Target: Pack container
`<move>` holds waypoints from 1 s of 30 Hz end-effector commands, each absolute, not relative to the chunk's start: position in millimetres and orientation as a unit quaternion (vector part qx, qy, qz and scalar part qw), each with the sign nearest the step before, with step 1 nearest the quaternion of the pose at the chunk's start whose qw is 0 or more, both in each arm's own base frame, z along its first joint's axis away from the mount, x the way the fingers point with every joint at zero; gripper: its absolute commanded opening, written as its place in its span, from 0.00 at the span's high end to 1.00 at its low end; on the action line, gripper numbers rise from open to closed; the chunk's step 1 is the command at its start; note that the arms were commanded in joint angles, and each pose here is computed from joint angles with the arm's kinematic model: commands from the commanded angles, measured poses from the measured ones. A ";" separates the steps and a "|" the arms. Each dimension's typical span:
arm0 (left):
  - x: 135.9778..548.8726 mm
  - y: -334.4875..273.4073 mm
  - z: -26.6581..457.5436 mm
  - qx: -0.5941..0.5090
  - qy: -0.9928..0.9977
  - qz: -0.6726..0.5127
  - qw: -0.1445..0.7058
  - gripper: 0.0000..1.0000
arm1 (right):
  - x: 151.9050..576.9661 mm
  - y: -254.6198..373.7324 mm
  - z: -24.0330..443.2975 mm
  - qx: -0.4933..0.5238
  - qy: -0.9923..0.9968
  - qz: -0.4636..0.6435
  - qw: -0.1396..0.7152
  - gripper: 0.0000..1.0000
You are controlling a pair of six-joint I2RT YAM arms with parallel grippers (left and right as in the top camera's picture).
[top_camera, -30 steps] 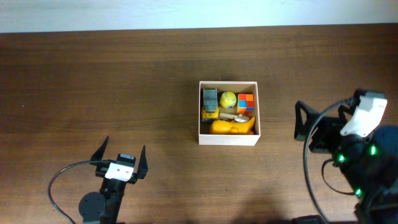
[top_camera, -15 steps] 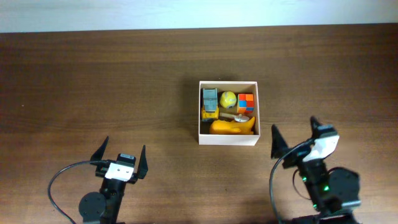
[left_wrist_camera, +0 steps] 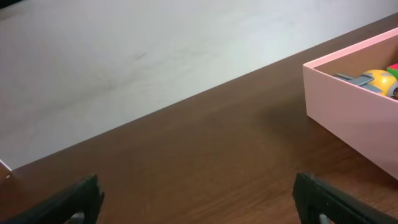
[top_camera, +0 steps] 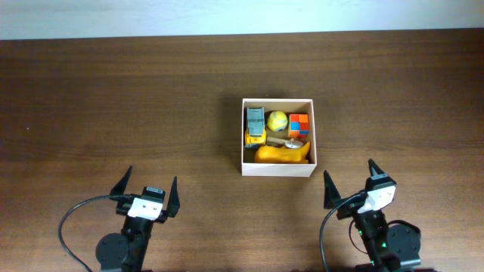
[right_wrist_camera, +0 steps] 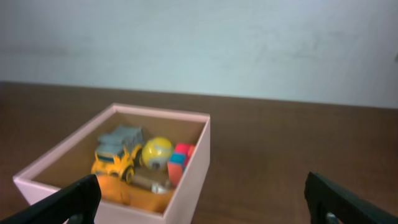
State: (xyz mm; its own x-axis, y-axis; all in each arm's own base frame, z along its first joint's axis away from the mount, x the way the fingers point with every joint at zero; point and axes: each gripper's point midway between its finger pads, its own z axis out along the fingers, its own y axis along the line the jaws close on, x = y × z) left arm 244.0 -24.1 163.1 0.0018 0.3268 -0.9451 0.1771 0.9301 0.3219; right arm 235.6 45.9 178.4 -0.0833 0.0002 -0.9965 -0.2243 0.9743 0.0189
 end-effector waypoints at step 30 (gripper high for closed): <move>243.8 -23.0 161.8 0.181 0.704 0.060 0.684 0.01 | 236.4 38.7 152.5 -0.096 0.752 0.047 0.650 0.01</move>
State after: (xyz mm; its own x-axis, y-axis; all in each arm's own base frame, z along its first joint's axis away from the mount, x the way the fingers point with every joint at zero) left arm 244.0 -24.1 163.1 0.0018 0.3268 -0.9451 0.1771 0.9301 0.3219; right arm 236.5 39.3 154.1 -0.1386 -0.0754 -0.9875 -0.2062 0.9774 -0.0457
